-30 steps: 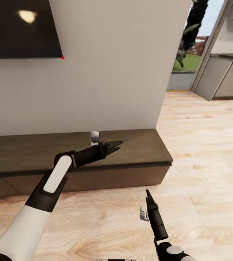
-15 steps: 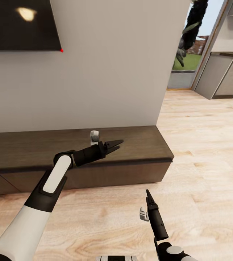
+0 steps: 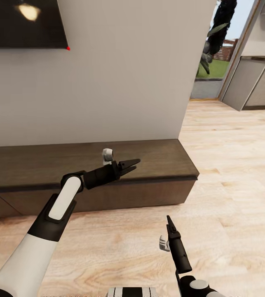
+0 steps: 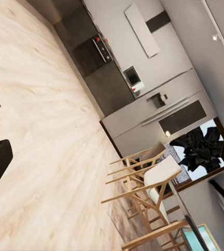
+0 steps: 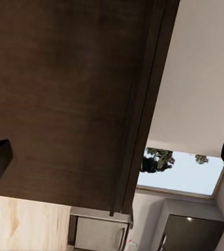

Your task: Place each of the two pumpkins and all three candles from the living room inside a cabinet in the living room (use any cabinet), then make sure every cabinet is closed, and position the cauldron so it is next to a table in the living room.

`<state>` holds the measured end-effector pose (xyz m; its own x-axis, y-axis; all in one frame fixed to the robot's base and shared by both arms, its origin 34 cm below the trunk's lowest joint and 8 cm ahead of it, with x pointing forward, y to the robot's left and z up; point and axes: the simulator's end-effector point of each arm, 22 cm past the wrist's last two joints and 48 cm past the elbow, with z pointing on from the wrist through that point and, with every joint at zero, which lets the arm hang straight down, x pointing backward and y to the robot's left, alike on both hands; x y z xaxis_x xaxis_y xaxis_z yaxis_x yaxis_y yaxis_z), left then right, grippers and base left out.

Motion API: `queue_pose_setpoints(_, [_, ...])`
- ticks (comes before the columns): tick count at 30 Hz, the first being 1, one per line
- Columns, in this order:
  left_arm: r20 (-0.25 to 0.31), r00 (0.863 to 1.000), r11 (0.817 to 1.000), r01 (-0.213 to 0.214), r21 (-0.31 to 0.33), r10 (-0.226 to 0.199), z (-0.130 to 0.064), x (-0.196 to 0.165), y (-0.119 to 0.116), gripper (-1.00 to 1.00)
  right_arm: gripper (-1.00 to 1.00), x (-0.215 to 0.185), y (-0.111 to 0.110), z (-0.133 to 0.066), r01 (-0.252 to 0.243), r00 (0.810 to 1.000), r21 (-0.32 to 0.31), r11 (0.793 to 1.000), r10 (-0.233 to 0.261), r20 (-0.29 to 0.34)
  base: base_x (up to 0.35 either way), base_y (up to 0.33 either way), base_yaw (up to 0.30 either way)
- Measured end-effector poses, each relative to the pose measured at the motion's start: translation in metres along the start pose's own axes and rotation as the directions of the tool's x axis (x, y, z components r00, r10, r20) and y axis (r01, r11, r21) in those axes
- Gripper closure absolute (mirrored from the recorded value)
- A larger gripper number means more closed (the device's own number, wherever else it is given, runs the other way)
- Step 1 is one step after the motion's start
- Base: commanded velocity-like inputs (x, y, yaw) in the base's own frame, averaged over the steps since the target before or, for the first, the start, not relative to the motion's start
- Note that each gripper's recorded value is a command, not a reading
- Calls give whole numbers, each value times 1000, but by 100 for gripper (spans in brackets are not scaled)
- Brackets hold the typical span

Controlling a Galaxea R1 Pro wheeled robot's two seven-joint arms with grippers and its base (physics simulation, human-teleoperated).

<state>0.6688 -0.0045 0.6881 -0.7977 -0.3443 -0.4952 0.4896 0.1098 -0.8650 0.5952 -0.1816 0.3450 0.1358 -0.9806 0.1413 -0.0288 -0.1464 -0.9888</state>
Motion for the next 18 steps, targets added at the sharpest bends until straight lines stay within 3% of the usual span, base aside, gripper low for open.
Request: queue_pose_setpoints(18, [-8, 998, 997, 69, -27, -70, 0, 14, 46, -100, -100, 6, 37, -6, -54, 997, -68, 996, 50, -58, 0, 0, 0])
